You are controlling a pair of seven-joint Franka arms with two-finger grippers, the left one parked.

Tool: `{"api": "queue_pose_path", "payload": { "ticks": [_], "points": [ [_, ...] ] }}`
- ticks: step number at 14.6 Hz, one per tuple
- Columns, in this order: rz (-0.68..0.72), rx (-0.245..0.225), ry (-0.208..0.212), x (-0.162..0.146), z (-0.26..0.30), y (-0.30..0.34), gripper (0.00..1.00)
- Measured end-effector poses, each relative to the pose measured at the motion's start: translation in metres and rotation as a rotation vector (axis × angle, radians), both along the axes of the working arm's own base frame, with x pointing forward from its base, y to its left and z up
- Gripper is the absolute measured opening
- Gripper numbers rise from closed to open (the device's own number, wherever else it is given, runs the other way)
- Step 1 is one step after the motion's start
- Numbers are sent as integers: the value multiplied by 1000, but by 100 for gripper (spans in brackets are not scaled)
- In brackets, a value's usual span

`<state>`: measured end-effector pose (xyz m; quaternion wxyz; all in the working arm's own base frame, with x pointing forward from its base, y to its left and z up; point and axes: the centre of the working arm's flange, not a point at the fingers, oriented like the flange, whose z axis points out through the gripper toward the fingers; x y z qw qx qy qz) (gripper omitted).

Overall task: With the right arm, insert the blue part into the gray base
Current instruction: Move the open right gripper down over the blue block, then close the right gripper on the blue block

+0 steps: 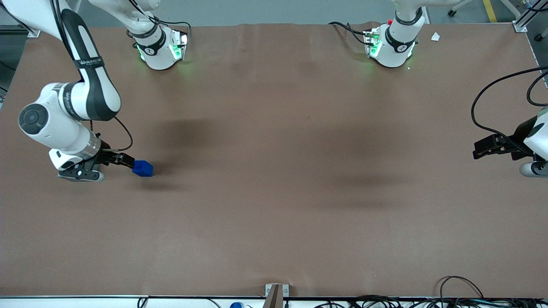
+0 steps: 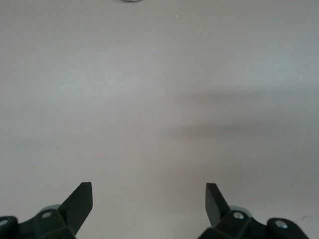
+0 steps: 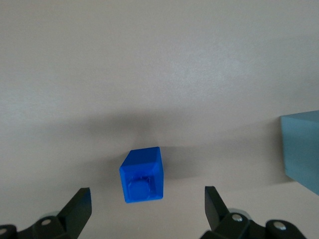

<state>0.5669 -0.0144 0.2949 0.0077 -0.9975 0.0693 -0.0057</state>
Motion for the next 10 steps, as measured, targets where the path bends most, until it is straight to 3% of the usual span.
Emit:
{"api": "queue_pose_path", "payload": {
  "ticks": [10],
  "points": [
    [24,9,41,-4,-58,17,100]
  ]
}}
